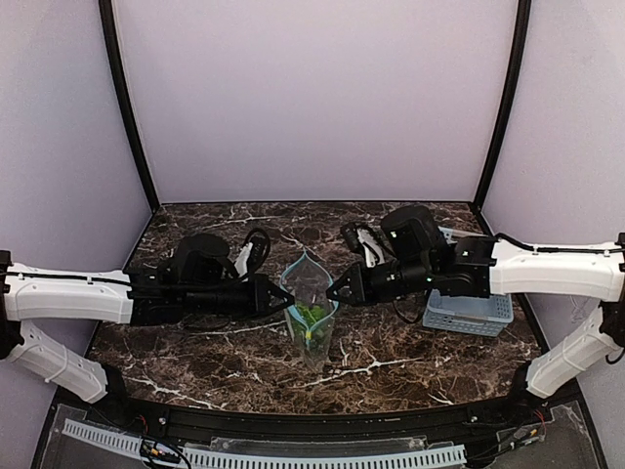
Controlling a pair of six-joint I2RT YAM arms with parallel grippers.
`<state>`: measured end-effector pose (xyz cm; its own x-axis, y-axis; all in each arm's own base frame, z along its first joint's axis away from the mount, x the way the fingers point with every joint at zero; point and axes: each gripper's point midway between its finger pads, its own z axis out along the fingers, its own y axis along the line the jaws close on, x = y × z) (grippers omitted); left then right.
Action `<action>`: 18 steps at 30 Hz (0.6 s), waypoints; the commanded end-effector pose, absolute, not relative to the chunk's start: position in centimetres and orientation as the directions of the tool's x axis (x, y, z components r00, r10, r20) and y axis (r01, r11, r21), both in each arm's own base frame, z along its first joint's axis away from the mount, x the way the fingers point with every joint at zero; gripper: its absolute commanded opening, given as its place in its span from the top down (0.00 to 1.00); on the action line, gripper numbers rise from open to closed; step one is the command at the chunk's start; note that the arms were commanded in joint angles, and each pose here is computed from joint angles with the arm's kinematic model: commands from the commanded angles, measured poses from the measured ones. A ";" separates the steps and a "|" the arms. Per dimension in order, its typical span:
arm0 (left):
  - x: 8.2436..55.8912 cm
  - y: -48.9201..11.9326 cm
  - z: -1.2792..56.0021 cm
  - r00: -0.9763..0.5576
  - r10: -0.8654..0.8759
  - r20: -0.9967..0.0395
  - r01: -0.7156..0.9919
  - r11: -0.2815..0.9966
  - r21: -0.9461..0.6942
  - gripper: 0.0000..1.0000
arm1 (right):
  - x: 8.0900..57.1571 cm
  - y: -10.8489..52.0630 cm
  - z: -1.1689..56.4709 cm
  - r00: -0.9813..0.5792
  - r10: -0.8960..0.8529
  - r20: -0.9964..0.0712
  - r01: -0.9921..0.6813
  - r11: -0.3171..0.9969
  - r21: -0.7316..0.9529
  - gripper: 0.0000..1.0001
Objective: Place the food in the zip-top bag and seal the zipper
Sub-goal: Adjust the zipper food storage bag at the center of the board.
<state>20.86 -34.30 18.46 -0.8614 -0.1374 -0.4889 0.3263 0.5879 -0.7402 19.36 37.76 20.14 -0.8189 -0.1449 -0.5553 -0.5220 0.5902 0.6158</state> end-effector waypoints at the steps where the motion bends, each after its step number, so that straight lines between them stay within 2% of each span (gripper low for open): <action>1: 20.8 -34.6 18.3 -0.865 -0.106 -0.490 0.341 0.591 -0.731 0.99 | 19.4 37.5 20.4 -0.810 -0.127 -0.572 -0.520 0.605 0.602 1.00; 8: 20.6 -34.7 18.3 -0.865 -0.086 -0.494 0.354 0.591 -0.724 0.99 | 19.5 37.1 19.9 -0.818 -0.115 -0.564 -0.500 0.627 0.598 1.00; 11: 20.6 -34.7 18.0 -0.868 -0.081 -0.490 0.353 0.593 -0.724 0.99 | 19.7 37.0 19.9 -0.818 -0.108 -0.565 -0.493 0.637 0.593 0.95; 15: 20.4 -34.8 17.9 -0.867 -0.068 -0.494 0.365 0.587 -0.722 0.99 | 19.8 36.7 20.1 -0.816 -0.101 -0.569 -0.489 0.645 0.587 0.80; 17: 20.3 -35.0 17.9 -0.864 -0.057 -0.501 0.379 0.582 -0.720 0.99 | 19.9 36.4 20.4 -0.813 -0.095 -0.575 -0.488 0.650 0.583 0.63; 18: 20.3 -35.1 18.0 -0.860 -0.050 -0.507 0.389 0.579 -0.717 0.99 | 19.9 36.3 20.6 -0.809 -0.093 -0.580 -0.490 0.651 0.580 0.58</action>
